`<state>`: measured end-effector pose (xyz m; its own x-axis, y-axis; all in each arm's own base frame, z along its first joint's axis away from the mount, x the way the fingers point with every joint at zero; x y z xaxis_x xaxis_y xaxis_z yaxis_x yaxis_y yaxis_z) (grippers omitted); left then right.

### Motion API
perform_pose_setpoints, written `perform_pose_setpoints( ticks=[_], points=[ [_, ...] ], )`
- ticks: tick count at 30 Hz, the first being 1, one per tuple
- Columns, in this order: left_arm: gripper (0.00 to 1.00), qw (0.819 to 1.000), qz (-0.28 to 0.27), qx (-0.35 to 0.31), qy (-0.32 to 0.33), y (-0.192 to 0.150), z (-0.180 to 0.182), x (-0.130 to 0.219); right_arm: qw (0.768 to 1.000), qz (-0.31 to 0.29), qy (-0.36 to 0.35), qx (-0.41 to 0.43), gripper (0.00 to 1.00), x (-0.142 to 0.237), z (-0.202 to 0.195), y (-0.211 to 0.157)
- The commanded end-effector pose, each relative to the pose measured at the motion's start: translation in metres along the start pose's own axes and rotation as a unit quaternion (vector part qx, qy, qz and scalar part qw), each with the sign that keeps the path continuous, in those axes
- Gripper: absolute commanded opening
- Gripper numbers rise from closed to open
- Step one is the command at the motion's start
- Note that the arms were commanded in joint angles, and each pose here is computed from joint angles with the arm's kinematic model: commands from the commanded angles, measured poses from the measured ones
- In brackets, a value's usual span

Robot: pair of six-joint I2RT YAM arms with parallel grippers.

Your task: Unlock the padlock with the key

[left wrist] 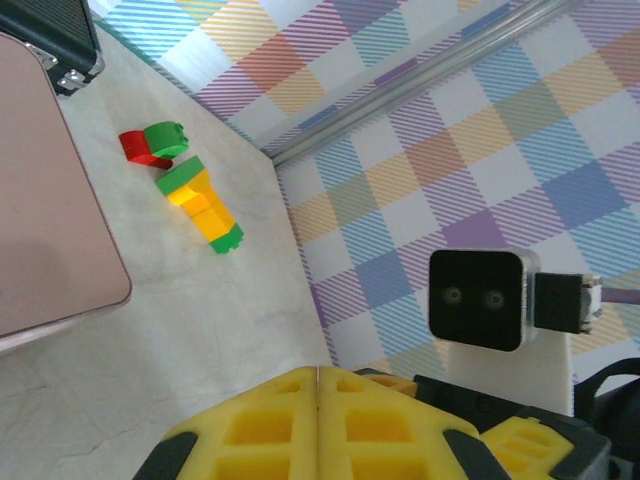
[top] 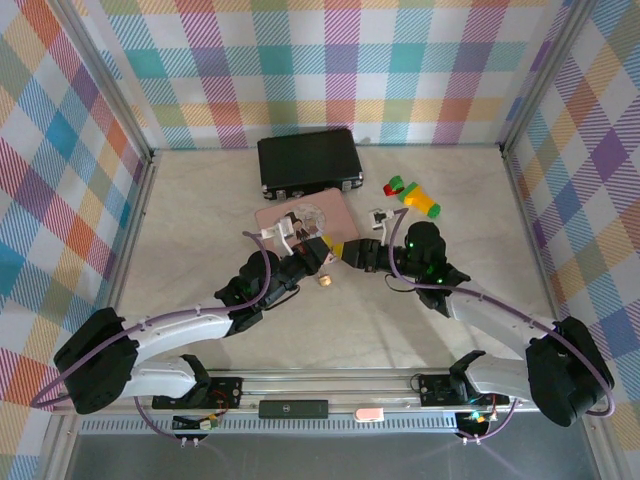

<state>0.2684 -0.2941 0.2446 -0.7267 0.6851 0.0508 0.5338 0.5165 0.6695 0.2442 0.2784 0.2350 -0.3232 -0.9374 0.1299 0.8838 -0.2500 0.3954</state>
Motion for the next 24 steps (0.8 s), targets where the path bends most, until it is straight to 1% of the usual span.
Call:
perform_pose_setpoints(
  ticks=[1, 4, 7, 14, 16, 17, 18, 19, 22, 24],
  points=[
    [0.00, 0.999, -0.026, 0.018, -0.025, 0.006, -0.009, 0.000, 1.000, -0.009, 0.016, 0.000, 0.39, -0.002, 0.001, 0.000],
    [0.00, 0.999, -0.031, 0.026, -0.031, 0.006, -0.010, -0.002, 1.000, -0.005, 0.021, -0.003, 0.37, -0.005, 0.001, 0.000],
    [0.00, 0.998, -0.033, 0.033, -0.034, 0.004, -0.010, -0.004, 0.999, -0.005, 0.038, 0.002, 0.31, -0.006, 0.008, 0.001],
    [0.00, 0.997, -0.044, 0.044, -0.035, 0.003, -0.006, -0.003, 0.999, -0.008, 0.047, -0.002, 0.18, -0.007, 0.010, 0.002],
    [0.00, 0.997, -0.049, 0.047, -0.035, 0.002, -0.006, -0.003, 0.999, -0.005, 0.051, -0.005, 0.18, -0.008, 0.010, 0.002],
    [0.00, 0.997, -0.052, 0.048, -0.035, 0.002, -0.006, -0.003, 0.999, -0.004, 0.053, -0.009, 0.21, -0.009, 0.010, 0.001],
    [0.00, 0.996, -0.057, 0.050, -0.036, 0.004, -0.006, -0.003, 0.999, -0.005, 0.053, -0.011, 0.26, -0.009, 0.010, 0.001],
    [0.00, 0.996, -0.060, 0.051, -0.037, 0.004, -0.006, -0.002, 0.999, -0.005, 0.051, -0.015, 0.29, -0.009, 0.008, 0.000],
    [0.00, 0.995, -0.074, 0.055, -0.037, 0.006, -0.005, 0.000, 0.998, -0.010, 0.053, -0.019, 0.30, -0.008, 0.007, 0.000],
    [0.00, 0.994, -0.081, 0.059, -0.037, 0.007, -0.004, 0.001, 0.998, -0.010, 0.055, -0.022, 0.28, -0.008, 0.007, -0.001]
  ],
)
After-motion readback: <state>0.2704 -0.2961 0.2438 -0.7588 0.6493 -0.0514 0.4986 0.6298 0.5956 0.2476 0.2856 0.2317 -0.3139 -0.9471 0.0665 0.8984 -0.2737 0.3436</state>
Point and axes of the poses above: each hand's point on the last joint's axis, 136 mm out from that joint toward the fingers, its own x axis back along the fingers, its own z axis along the line the jaws close on, y = z × x, the point moved 1 cm from there along x, back along the fingers, and after that the axes turned 12 degrees about -x, right-handed, at the moved point
